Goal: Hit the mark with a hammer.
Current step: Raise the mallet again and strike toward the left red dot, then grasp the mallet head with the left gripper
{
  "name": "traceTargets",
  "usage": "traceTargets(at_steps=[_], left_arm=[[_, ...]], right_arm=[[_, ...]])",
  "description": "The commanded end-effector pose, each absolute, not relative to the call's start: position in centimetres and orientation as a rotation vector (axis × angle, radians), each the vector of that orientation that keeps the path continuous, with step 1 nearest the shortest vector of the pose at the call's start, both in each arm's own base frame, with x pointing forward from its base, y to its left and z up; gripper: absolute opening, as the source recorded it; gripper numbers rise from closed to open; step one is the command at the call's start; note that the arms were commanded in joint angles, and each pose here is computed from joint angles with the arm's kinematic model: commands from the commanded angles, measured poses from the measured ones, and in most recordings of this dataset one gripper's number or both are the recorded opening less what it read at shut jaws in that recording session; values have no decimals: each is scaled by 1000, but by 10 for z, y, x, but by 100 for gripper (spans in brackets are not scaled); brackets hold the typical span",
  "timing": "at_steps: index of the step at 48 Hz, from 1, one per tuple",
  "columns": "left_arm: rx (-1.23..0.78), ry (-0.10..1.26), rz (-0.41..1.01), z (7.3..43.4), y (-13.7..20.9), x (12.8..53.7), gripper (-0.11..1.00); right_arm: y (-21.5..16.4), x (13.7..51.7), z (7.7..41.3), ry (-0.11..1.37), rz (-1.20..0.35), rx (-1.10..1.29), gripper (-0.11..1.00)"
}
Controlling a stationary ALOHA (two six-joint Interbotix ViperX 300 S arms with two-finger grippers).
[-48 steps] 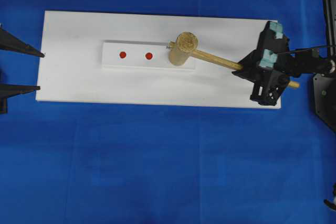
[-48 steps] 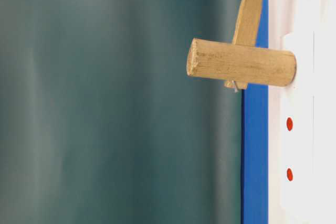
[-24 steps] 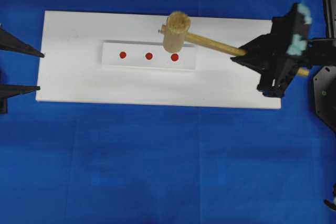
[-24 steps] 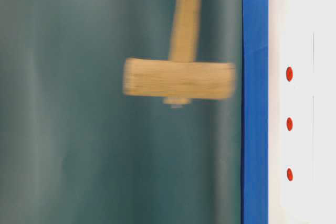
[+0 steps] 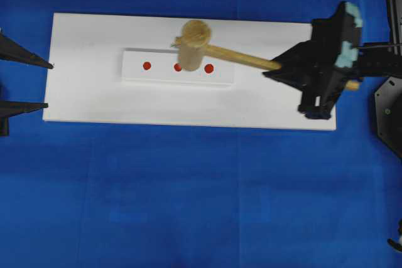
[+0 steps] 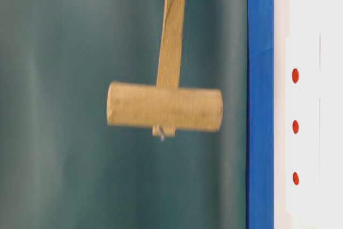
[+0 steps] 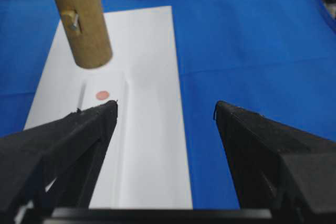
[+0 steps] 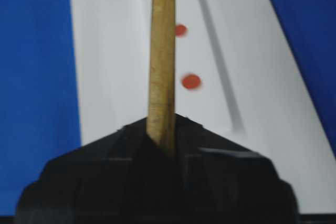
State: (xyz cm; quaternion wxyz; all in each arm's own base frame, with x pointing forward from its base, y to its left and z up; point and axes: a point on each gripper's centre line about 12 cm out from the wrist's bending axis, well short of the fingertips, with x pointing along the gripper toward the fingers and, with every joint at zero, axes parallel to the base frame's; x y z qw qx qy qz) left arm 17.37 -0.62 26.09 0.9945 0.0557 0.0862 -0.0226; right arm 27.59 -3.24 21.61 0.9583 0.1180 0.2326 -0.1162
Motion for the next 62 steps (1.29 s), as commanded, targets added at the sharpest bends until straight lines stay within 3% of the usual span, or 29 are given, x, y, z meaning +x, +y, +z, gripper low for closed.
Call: traceTargets(at_steps=[1, 26, 49, 62], left_arm=[[109, 167, -45, 264, -6, 176, 72], [98, 167, -44, 264, -6, 176, 72], [48, 113, -36, 259, -7, 197, 72], [46, 131, -33, 247, -8, 234, 83]], right_arm=[[-29, 296, 234, 437, -210, 223, 1], [1, 388, 249, 442, -51, 76, 1], [0, 391, 248, 441, -64, 72, 1], [-1, 390, 248, 438, -71, 69, 1]])
